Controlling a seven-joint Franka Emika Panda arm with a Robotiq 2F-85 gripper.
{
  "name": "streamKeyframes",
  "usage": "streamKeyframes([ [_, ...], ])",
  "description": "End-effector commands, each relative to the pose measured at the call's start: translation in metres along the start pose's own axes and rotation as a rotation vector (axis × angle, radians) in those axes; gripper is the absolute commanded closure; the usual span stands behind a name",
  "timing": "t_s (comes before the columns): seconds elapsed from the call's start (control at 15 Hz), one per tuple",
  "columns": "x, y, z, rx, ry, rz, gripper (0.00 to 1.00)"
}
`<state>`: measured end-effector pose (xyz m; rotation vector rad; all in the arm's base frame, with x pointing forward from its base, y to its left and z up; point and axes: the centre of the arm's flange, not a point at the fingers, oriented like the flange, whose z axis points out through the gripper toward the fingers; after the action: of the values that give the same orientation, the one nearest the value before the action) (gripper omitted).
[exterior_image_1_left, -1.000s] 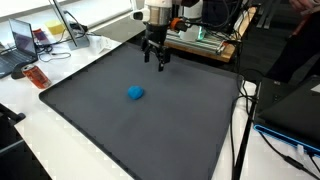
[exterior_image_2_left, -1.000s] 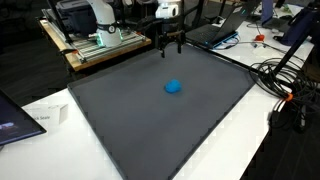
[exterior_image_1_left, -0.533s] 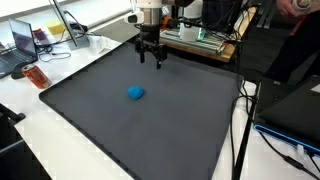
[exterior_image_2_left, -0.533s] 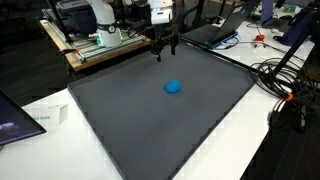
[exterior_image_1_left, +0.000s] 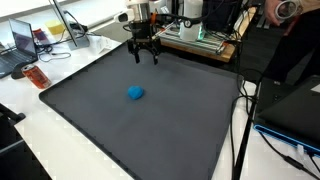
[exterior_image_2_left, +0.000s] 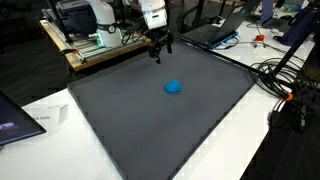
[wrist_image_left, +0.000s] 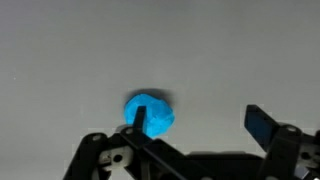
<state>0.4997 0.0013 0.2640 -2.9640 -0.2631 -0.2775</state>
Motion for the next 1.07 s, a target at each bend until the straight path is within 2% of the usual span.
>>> streamKeyframes([
  [0.0, 0.002, 0.043, -0.013, 0.086, -0.014, -0.035, 0.00],
  [0.47, 0.022, 0.097, -0.037, 0.154, -0.047, -0.040, 0.00],
  [0.8, 0.051, 0.108, -0.042, 0.190, -0.085, -0.012, 0.00],
  [1.0, 0.071, 0.106, -0.039, 0.176, -0.104, 0.044, 0.00],
])
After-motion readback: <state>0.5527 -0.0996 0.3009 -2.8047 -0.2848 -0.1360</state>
